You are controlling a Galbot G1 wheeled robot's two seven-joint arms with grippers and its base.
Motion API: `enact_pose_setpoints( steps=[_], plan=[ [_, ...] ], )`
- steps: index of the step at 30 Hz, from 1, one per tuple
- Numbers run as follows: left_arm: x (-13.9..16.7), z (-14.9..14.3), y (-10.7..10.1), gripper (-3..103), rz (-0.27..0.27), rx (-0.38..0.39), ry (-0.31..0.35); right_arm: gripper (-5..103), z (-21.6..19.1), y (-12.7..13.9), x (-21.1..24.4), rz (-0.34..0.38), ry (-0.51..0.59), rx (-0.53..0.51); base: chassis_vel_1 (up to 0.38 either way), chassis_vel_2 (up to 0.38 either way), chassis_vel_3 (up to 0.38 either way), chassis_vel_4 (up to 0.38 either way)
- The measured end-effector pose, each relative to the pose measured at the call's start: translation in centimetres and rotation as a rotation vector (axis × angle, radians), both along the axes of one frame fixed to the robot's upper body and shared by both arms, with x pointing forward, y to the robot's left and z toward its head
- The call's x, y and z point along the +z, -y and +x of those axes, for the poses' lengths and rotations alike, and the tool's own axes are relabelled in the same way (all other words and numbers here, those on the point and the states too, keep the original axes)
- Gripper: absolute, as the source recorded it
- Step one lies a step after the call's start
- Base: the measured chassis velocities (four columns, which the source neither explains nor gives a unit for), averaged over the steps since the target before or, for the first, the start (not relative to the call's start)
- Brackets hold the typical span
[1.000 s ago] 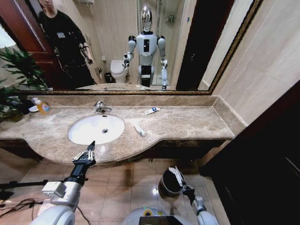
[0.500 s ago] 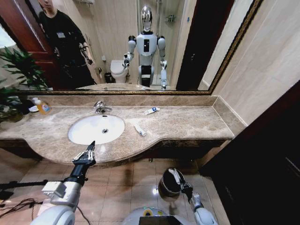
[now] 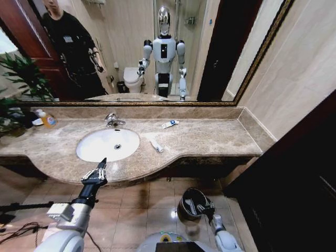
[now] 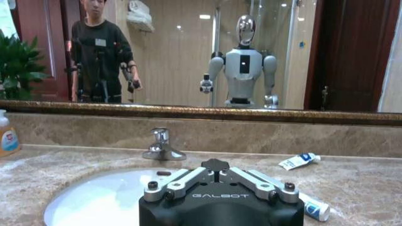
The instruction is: Pick up the trash from the sink and place it in the trash bin.
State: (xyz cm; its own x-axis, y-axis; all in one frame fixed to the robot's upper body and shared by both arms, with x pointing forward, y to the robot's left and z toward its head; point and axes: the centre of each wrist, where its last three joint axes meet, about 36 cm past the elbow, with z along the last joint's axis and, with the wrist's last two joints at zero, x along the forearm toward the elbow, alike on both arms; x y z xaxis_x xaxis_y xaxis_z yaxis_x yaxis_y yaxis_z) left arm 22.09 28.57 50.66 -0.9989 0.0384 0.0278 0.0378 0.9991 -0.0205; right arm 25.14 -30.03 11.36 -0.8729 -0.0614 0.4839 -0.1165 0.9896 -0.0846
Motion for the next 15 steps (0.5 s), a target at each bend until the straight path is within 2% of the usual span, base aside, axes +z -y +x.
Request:
enact_pose_setpoints(
  steps=[2,3,15],
  plan=[
    [0.00,0.00,0.00,0,0.000,0.000,0.000,89,0.00,-0.07,-0.07,0.001,-0.001,-0.003,0.000,0.000,0.000,0.000],
    [0.00,0.00,0.00,0,0.000,0.000,0.000,99,0.00,-0.21,-0.17,0.002,-0.002,-0.007,0.000,0.000,0.000,0.000],
    [0.00,0.00,0.00,0,0.000,0.000,0.000,100,-0.25,-0.55,0.59,0.013,0.020,-0.020,0.000,0.000,0.000,0.000]
  ],
)
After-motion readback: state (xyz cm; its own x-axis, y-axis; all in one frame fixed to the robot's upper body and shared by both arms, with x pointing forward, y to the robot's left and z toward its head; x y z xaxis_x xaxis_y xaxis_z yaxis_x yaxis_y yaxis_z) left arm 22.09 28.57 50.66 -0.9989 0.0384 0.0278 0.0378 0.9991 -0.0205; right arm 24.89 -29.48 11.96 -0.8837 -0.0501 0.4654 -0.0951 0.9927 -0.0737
